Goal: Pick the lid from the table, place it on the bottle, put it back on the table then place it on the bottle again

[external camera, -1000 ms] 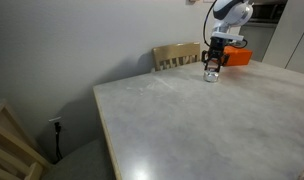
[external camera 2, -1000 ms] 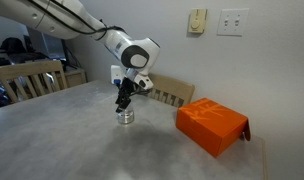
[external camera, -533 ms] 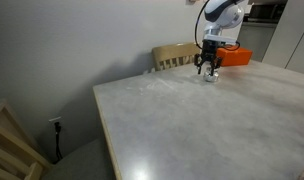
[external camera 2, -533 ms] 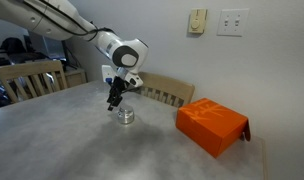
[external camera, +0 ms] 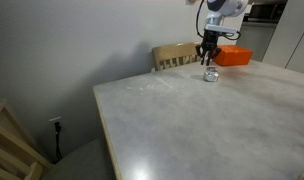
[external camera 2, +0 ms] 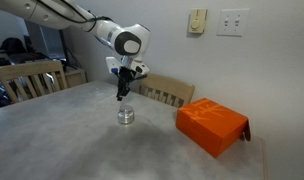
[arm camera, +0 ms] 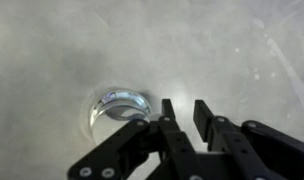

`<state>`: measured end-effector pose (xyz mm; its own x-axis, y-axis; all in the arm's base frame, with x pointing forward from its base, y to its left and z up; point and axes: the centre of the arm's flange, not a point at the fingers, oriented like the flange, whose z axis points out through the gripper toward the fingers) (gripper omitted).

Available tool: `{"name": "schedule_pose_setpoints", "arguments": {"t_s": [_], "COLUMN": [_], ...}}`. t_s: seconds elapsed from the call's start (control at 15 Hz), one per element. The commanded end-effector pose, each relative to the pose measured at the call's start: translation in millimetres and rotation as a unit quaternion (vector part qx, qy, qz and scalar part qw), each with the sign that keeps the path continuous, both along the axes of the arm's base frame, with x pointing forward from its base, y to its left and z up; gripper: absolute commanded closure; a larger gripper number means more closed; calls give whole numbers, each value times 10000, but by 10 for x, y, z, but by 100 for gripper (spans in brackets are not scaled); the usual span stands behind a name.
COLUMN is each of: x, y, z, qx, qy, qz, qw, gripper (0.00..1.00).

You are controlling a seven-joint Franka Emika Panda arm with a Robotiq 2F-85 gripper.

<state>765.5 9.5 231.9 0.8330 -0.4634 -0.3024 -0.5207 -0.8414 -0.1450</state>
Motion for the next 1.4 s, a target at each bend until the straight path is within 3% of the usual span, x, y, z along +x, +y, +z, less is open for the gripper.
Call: {"name": "schedule_pose_setpoints", "arguments": {"t_s": [0.0, 0.27, 0.53, 1.33], "x": [-26, 70, 171, 242], "y": [-428, -890, -1049, -694], "z": [244, 252, 174, -253], "qx": [-106, -336, -320, -319], "qy": [-390, -742, -859, -918], "qz": [-389, -795, -948, -1136], "qw": [9984, 9935, 9913, 9888], "gripper": [98, 100, 100, 100]}}
